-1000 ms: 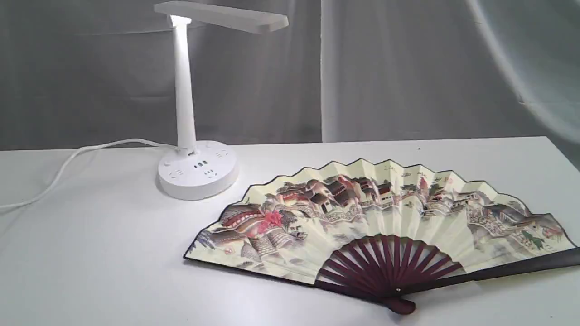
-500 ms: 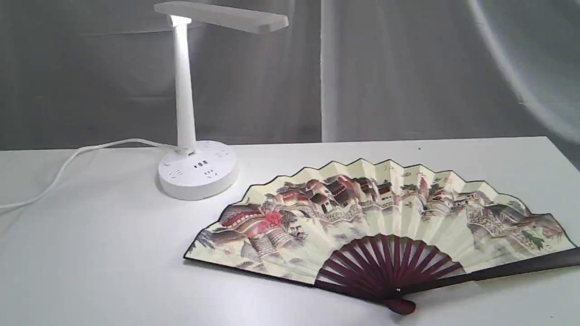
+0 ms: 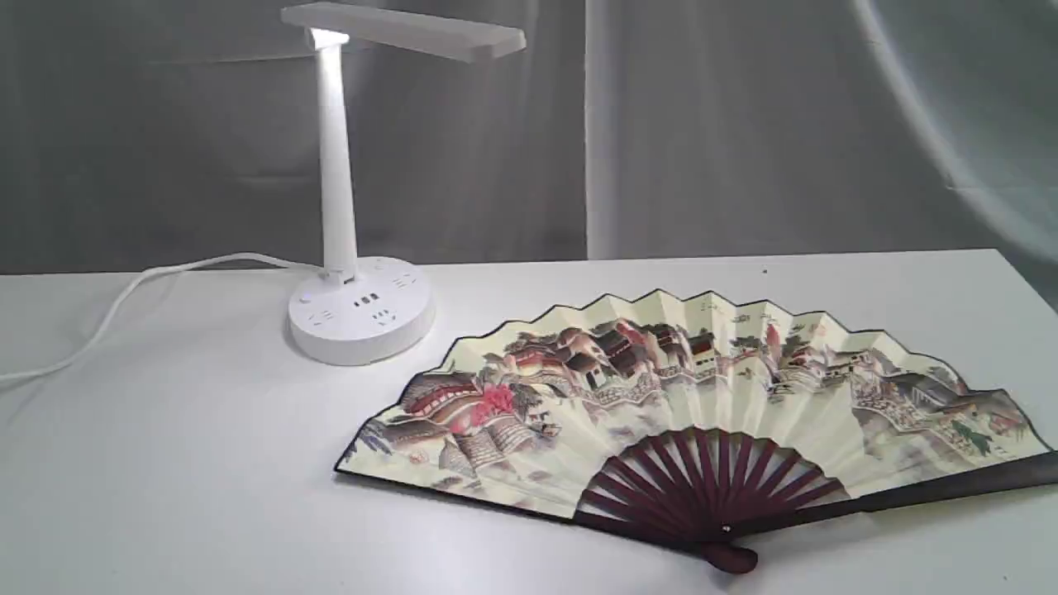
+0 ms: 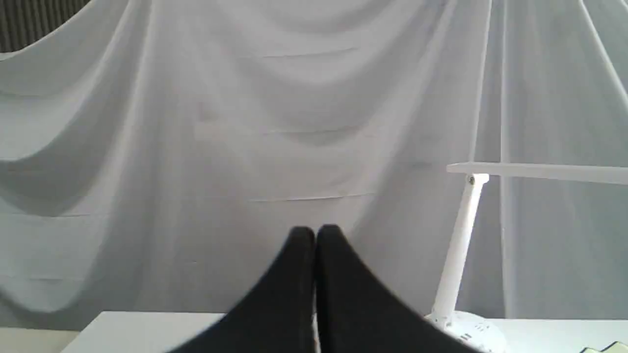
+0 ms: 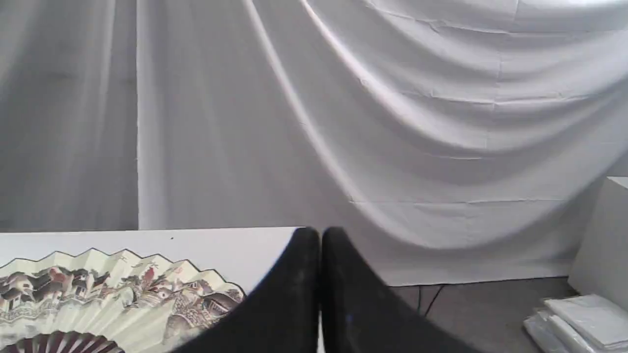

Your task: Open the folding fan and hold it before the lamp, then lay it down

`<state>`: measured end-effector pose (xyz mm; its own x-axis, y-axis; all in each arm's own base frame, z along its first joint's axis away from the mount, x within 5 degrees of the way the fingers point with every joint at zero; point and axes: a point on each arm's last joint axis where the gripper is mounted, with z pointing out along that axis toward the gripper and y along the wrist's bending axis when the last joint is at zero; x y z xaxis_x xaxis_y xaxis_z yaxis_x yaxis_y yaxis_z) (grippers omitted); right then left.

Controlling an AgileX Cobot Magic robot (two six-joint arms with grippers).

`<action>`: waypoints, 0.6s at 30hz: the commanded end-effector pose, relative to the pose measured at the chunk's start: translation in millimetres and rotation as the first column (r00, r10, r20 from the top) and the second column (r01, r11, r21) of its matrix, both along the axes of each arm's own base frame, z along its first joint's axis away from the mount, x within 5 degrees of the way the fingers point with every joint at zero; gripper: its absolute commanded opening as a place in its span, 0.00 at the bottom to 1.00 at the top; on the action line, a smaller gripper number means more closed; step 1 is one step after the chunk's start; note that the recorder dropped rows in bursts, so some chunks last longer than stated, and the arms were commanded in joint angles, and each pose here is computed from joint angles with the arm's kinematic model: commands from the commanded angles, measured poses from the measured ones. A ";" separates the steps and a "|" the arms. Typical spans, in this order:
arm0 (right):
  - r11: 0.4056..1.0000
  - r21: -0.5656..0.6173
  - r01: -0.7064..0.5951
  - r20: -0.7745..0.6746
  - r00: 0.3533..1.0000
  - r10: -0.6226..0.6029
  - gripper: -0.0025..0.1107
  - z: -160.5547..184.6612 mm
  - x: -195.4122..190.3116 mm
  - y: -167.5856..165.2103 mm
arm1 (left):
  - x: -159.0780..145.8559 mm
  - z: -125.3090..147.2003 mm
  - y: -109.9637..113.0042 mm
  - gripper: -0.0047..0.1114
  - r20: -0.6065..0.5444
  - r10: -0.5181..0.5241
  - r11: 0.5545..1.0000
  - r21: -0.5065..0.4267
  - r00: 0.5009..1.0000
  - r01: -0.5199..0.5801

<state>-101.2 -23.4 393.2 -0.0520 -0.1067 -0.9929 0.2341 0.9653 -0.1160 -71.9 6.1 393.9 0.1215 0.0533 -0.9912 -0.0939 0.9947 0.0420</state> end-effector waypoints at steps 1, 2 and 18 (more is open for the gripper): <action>1.000 0.005 -0.017 0.015 1.000 0.017 0.02 -6.8 18.4 1.5 | 13.2 -4.0 -1.7 0.04 0.045 -0.026 1.000 -0.014 0.999 0.026; 1.000 0.004 -0.020 0.017 1.000 0.020 0.02 -9.2 23.7 1.9 | 19.9 -7.3 -1.9 0.04 0.058 -0.028 1.000 -0.011 0.998 0.029; 0.982 0.045 -0.182 0.020 0.983 0.181 0.02 -115.0 131.9 17.6 | 112.9 -128.3 -5.6 0.04 -0.028 -0.084 0.995 -0.061 0.996 0.082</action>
<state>24.1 -7.3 287.0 -0.0606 -0.0694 -0.9957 0.0691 0.9949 -0.0736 36.6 1.0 276.1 0.0800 0.0059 -0.9968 -0.0178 0.9998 0.0045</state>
